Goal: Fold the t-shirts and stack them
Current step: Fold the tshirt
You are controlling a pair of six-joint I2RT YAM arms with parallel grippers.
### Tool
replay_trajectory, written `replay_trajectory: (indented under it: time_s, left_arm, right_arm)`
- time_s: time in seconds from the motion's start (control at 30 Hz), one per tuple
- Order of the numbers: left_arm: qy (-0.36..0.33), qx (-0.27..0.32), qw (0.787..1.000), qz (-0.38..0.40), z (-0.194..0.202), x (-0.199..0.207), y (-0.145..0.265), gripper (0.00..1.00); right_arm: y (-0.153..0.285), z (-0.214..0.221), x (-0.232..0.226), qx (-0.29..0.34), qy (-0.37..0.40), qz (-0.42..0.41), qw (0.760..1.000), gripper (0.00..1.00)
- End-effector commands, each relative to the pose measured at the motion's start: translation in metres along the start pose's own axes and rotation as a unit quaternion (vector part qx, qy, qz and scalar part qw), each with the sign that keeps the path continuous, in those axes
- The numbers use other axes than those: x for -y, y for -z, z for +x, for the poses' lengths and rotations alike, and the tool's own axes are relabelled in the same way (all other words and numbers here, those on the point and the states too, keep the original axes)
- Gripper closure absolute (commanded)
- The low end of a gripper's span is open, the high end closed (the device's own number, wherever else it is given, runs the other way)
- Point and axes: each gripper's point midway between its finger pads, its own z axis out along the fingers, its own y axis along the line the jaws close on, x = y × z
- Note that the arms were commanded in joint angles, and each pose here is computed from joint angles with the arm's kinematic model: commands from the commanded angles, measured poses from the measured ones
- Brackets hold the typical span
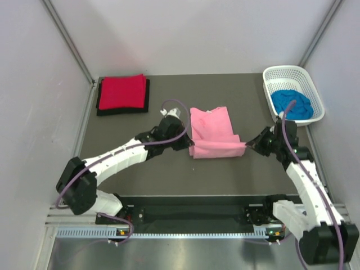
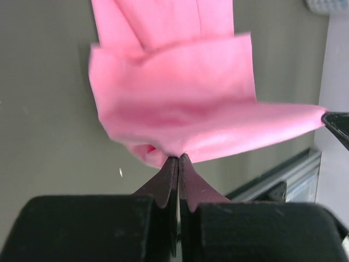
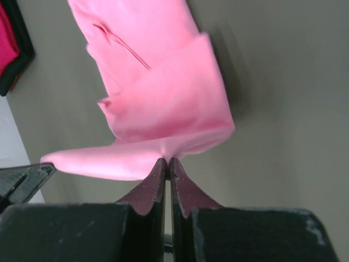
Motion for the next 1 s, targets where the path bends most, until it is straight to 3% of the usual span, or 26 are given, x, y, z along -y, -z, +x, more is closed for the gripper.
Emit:
replay_trajectory:
  time_s: [0.0, 0.33, 0.77, 0.87, 0.97]
  left_arm:
    - [-0.010, 0.026, 0.999, 0.023, -0.052, 0.011, -0.007, 1.00]
    - [-0.021, 0.058, 0.996, 0.062, -0.166, 0.019, -0.063, 1.00]
    - [0.006, 0.087, 0.992, 0.088, -0.242, -0.029, -0.159, 1.00]
    - [-0.001, 0.097, 0.990, 0.107, -0.255, -0.039, -0.173, 0.84]
    - [-0.017, 0.093, 0.987, 0.127, -0.266, -0.041, -0.175, 0.74]
  right_arm:
    - [-0.008, -0.060, -0.051, 0.056, 0.066, -0.066, 0.994, 1.00]
    - [-0.086, -0.130, -0.106, 0.032, 0.086, -0.106, 0.990, 1.00]
    - [-0.205, -0.172, -0.117, -0.004, 0.082, -0.132, 0.988, 0.92]
    - [-0.226, -0.181, -0.113, -0.003, 0.088, -0.132, 0.987, 0.91]
    - [-0.234, -0.189, -0.113, -0.008, 0.108, -0.135, 0.985, 0.82]
